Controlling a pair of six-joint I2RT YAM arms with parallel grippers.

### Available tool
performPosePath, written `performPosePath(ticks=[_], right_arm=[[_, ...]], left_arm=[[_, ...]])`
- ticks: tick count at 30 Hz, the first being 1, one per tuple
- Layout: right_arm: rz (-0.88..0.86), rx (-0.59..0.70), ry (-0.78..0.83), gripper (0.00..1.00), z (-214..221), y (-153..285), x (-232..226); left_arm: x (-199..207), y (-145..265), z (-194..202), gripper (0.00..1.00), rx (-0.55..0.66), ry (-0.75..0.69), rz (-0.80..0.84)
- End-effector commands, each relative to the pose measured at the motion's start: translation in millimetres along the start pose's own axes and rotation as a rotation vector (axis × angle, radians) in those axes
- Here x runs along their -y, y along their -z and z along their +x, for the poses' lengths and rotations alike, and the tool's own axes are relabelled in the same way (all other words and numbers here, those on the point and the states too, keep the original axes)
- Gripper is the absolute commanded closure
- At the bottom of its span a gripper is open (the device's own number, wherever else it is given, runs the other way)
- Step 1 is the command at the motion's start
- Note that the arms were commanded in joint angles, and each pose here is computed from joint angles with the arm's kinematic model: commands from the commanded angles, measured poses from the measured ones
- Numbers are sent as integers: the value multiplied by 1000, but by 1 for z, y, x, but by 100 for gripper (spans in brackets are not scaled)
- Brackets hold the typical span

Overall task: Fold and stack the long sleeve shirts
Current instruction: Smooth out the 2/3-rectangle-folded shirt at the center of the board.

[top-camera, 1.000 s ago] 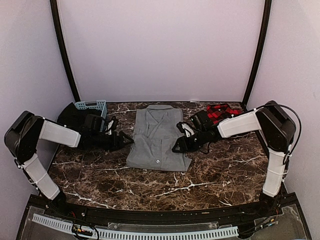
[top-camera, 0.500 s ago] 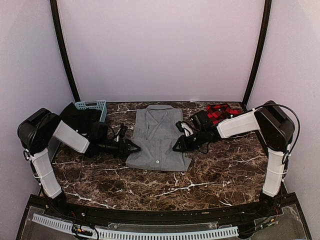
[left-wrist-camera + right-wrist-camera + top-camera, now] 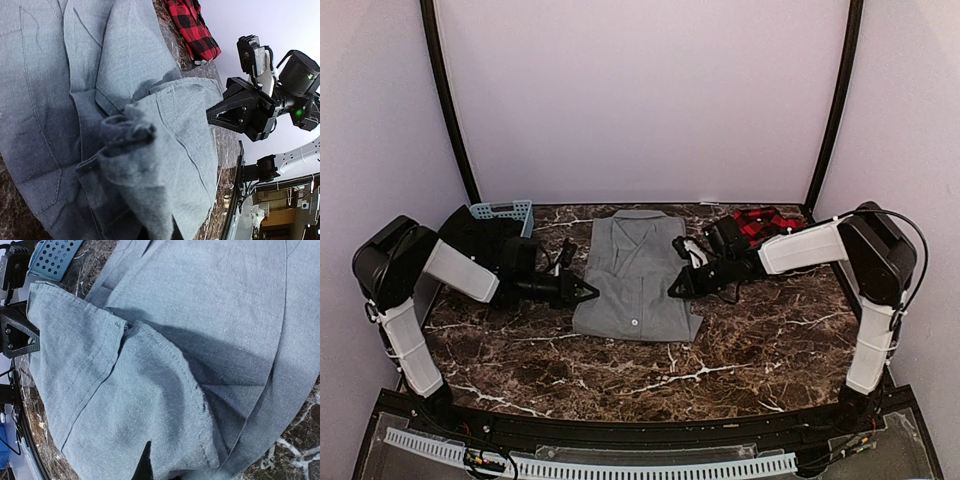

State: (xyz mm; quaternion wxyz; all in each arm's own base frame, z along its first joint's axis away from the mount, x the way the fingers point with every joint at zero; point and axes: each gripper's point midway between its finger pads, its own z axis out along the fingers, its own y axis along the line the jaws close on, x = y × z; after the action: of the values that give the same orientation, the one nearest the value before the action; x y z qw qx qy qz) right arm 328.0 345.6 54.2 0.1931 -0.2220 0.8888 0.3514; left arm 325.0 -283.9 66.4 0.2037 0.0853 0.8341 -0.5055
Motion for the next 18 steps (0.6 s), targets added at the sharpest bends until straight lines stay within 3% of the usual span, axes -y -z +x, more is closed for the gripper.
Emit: performPosePath(ticks=[1, 10, 18], right_arm=[[-15, 98, 81, 100, -28, 27, -20], [39, 154, 94, 100, -52, 44, -12], [114, 92, 56, 96, -49, 8, 35]], left_arm=[[35, 16, -31, 100, 86, -119, 13], [35, 19, -61, 100, 122, -197, -101], [-32, -4, -55, 99, 66, -74, -302]])
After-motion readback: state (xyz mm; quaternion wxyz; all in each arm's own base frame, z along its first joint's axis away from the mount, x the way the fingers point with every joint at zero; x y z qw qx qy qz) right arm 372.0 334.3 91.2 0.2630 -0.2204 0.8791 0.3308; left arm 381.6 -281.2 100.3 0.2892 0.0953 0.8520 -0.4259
